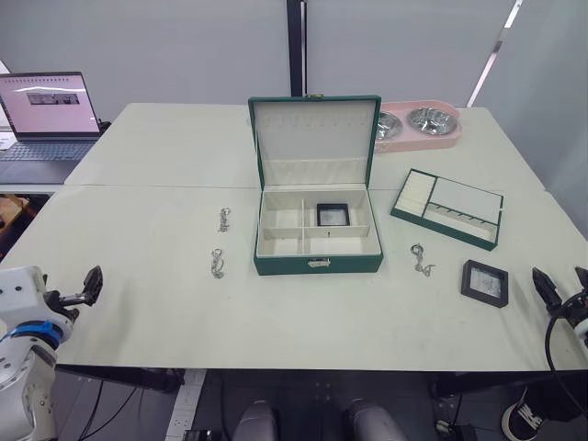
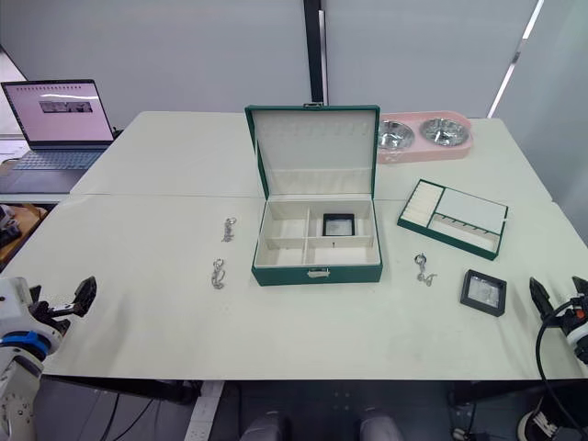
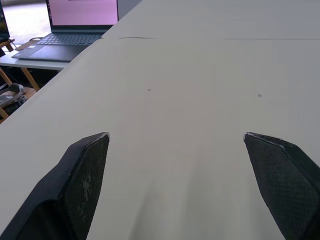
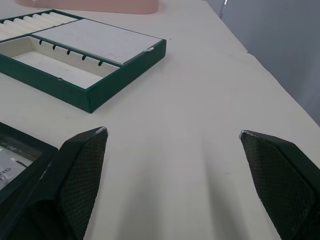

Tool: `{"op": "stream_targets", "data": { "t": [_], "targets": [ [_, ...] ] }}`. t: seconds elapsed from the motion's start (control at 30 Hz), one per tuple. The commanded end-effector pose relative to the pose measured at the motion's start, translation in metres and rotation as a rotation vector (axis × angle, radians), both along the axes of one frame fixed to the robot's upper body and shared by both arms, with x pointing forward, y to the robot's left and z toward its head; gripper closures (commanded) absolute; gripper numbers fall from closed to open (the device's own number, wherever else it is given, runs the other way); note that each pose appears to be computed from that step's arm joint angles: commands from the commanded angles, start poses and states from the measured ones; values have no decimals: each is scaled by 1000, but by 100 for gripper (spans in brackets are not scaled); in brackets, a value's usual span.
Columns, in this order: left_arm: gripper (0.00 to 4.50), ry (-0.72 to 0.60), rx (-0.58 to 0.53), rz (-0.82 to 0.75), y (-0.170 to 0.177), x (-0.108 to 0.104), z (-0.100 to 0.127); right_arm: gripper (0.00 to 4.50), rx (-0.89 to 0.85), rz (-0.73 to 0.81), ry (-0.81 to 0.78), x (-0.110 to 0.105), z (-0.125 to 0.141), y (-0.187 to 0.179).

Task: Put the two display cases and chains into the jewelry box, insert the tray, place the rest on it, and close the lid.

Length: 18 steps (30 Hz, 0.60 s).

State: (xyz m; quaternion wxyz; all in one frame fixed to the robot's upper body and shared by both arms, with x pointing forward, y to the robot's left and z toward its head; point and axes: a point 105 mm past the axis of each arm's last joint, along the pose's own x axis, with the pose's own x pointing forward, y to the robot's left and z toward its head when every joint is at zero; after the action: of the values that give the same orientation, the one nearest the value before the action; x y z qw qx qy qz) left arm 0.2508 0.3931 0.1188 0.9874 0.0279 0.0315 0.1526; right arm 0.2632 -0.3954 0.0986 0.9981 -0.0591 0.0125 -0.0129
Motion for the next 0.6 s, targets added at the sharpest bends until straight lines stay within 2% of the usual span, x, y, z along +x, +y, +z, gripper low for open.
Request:
{"op": "stream_targets", "data": {
  "t": [0.03, 0.2, 0.33, 0.47, 0.6],
  "targets": [
    [5, -78, 24, -47, -20, 9, 20, 0, -21, 47, -68, -3, 22, 0],
    [5, -159, 4, -4, -36, 15, 31, 0, -18, 285, -92, 6, 41, 42],
    [5, -195, -21, -10, -64, 24, 33, 0, -22, 572, -26, 3, 48, 95],
    [5, -176, -38, -13, -87, 30, 19, 0, -36, 794, 18, -5, 56, 138],
    [5, -163, -62, -12, -101, 32, 8, 0, -48, 918, 33, -11, 61, 163]
  ]
}}
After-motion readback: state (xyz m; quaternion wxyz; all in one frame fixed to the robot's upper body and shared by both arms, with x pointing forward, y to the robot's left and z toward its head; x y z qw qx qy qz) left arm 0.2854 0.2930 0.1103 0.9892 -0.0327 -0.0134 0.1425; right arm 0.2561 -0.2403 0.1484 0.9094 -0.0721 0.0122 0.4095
